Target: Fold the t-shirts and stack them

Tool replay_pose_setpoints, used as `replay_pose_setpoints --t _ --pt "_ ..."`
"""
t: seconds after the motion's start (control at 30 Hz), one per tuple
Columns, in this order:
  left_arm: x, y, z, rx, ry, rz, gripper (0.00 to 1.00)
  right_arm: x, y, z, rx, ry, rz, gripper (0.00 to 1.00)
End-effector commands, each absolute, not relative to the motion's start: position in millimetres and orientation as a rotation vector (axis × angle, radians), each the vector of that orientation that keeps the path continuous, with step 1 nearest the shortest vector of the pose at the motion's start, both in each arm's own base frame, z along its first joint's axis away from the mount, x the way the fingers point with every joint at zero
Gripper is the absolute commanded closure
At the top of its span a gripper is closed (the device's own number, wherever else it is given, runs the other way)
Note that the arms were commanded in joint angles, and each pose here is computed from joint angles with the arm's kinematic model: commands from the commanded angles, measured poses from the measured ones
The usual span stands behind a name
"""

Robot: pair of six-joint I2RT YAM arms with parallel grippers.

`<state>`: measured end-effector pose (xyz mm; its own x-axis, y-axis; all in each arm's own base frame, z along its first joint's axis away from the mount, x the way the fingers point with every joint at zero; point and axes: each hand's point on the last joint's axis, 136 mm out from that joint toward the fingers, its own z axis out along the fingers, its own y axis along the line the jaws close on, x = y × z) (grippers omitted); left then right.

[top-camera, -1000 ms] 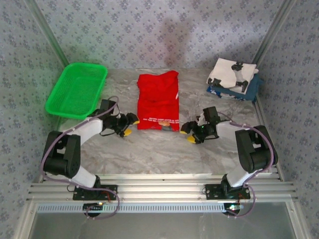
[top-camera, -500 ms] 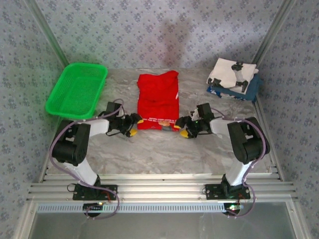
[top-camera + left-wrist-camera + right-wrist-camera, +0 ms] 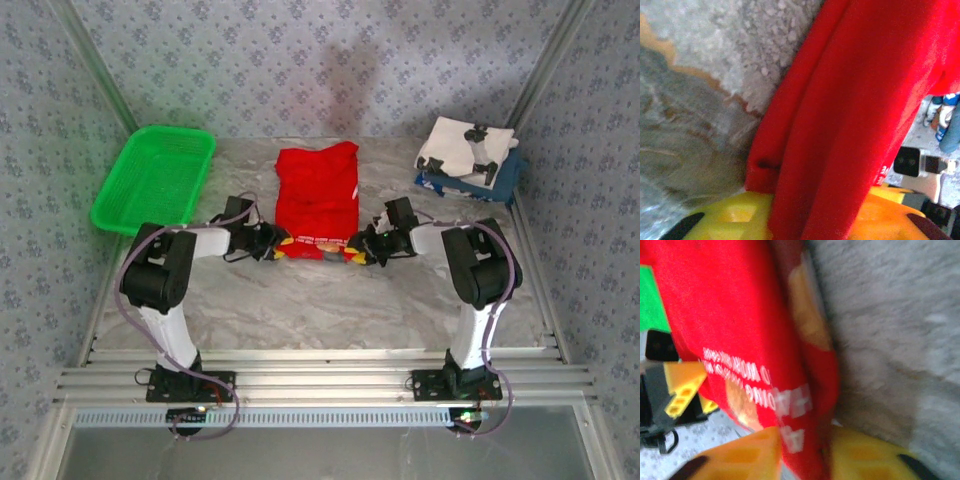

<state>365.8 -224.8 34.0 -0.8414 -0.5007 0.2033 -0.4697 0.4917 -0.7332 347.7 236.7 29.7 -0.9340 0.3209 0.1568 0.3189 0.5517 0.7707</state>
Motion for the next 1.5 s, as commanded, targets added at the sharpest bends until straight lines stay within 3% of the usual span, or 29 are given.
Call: replay_pose_setpoints --t 0.0,0.17,0.23,0.8,1.1,1.47 --pt "362.1 -228.9 37.0 -0.797 2.706 -1.282 0.83 345.8 234.3 24.3 0.577 2.803 1.320 0.88" --pt "337.6 -211.1 42.2 -0.768 2.764 -1.169 0.95 330.2 221.1 43.4 0.574 2.842 1.262 1.00" --pt "326.6 -205.0 47.1 -0.759 2.778 -1.126 0.97 318.5 219.9 52.0 0.579 2.858 1.260 1.00" --pt "176.1 -184.8 85.4 -0.825 2.871 -0.935 0.98 166.3 218.8 89.4 0.774 3.030 1.319 1.00" --pt "191.7 -193.1 151.6 -0.767 2.772 -1.051 0.98 186.4 229.4 156.9 0.640 2.918 1.413 1.00" --pt "263.1 -188.7 199.5 -0.737 2.639 -1.171 0.98 272.1 236.3 195.8 0.479 2.851 1.418 1.00"
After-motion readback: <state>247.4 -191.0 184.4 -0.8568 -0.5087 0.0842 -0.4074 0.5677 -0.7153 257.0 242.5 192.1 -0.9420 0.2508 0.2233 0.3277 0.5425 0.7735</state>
